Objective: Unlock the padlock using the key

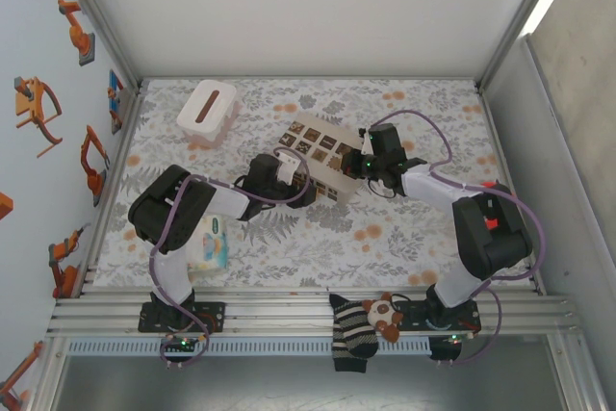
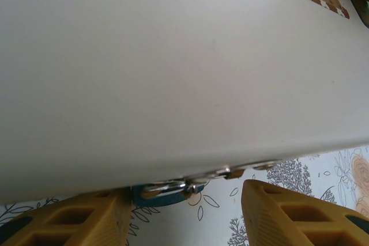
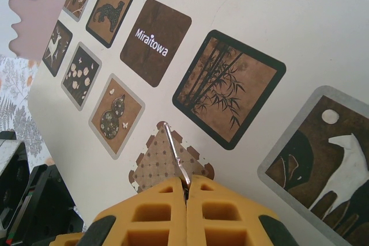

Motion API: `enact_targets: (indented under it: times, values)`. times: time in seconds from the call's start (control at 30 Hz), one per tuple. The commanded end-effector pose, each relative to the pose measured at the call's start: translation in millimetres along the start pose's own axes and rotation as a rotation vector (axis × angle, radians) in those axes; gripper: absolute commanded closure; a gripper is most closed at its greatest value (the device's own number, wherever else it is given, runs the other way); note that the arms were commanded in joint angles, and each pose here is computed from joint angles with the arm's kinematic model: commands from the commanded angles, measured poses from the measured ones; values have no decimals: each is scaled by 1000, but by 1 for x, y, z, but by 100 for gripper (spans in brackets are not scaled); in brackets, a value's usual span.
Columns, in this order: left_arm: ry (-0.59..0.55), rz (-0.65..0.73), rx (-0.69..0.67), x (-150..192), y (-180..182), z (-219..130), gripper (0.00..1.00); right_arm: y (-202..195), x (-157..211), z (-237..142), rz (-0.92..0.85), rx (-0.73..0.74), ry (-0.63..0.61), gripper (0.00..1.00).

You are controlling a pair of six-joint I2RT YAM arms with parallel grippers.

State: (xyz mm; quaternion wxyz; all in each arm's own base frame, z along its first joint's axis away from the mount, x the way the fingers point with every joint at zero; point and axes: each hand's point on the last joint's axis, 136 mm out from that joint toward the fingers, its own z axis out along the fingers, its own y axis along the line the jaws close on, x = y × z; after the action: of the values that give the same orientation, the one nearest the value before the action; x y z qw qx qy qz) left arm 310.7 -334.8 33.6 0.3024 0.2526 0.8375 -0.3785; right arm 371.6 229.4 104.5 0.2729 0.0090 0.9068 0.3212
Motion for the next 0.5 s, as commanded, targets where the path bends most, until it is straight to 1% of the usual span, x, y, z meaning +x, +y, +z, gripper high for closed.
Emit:
enact_targets:
  times: [0.0,0.47]
  values:
    - [15,-8,37,4,-8,8,47,-14,19,5,18,44,67,100]
    - [10,-14,40,3,-10,10,49,-11,17,6,15,33,65,100]
